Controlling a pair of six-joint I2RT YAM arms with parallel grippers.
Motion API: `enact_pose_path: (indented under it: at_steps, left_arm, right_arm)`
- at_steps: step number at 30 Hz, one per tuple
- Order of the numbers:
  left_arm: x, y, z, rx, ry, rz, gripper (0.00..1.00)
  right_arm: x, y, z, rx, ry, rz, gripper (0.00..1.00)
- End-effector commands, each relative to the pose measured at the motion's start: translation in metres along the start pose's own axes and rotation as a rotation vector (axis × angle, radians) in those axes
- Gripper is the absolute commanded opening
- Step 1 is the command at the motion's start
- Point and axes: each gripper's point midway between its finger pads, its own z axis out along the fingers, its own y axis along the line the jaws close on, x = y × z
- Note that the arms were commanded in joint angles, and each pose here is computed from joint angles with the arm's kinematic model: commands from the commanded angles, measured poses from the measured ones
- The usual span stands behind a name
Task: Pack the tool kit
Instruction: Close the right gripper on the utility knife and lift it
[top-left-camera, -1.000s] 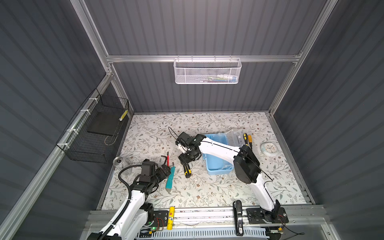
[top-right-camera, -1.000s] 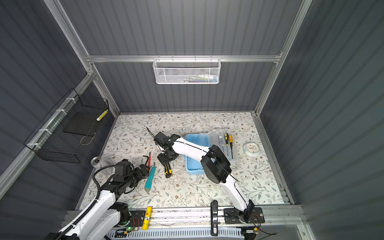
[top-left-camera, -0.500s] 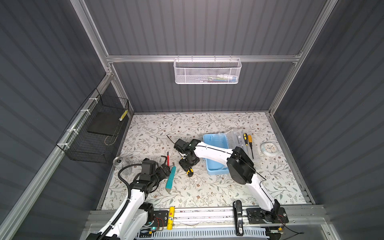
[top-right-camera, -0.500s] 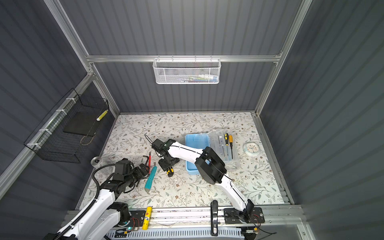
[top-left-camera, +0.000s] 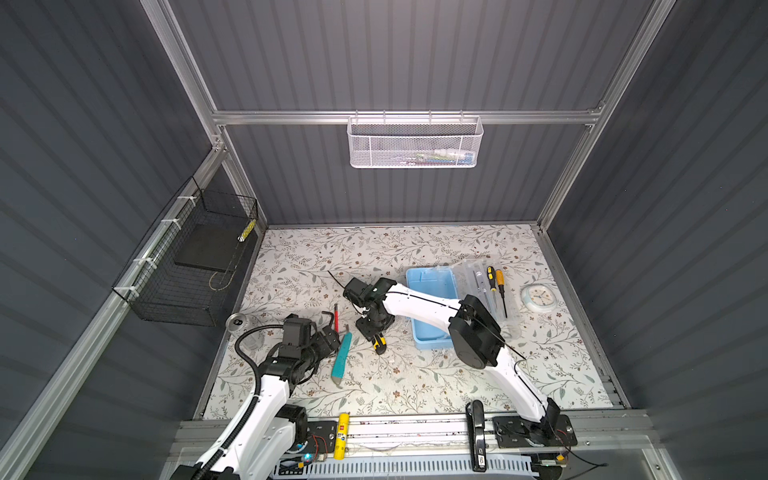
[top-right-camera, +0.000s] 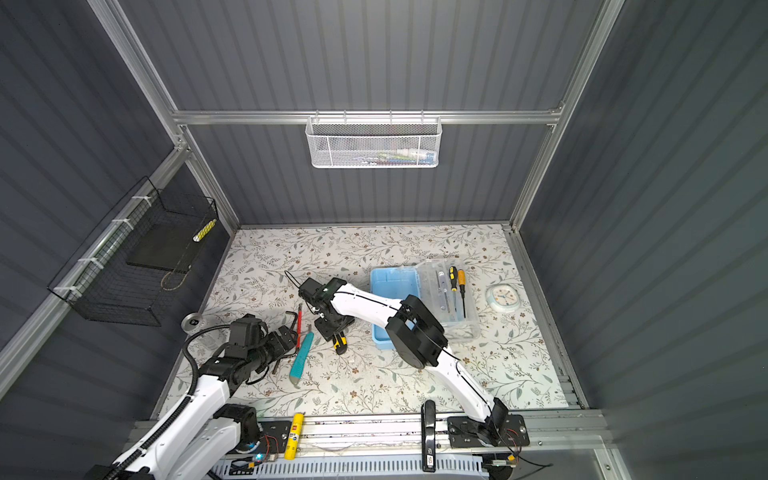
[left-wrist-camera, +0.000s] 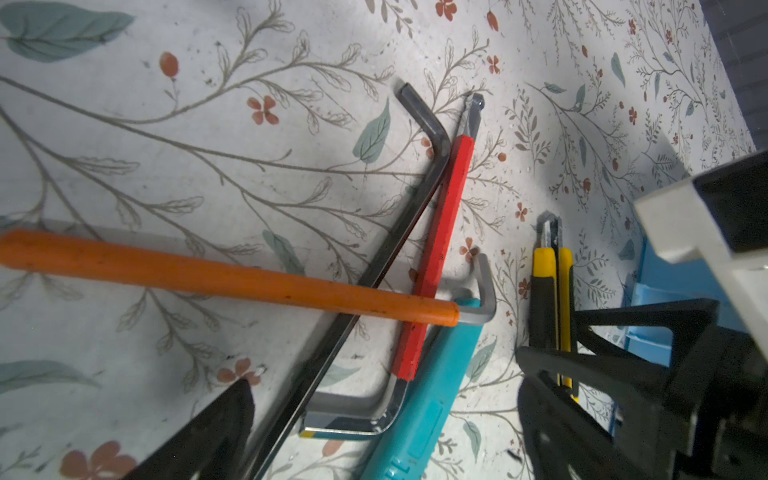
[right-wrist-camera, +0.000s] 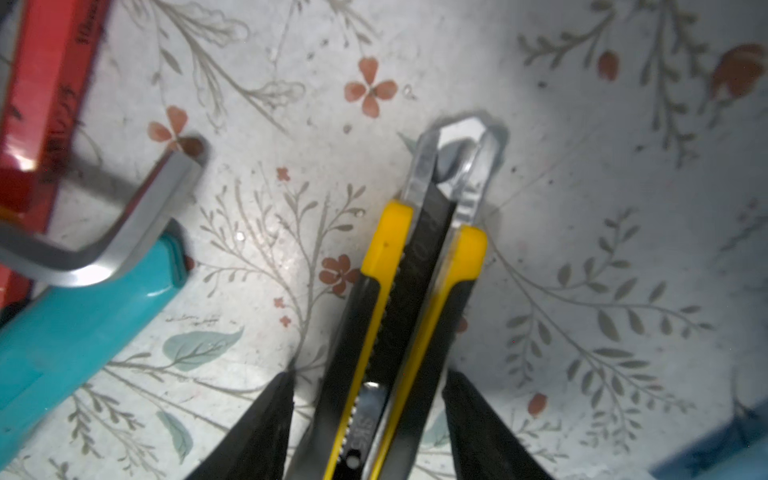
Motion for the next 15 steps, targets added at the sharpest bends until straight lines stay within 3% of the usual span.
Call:
enact_pose_path:
  at_steps: [1,15]
  left_arm:
    - [-0.007,-0.005,-0.004,0.0,-0.014,0.029,0.99]
    - [-0.014,-0.011,-0.005,0.0,-0.023,0.062,1.0]
  right_arm:
    - [0.03,-0.011,0.018,0.069,0.114,-0.023,0.58]
    - [0.016,-0.014,0.002,0.091,0.062,-0.028,0.35]
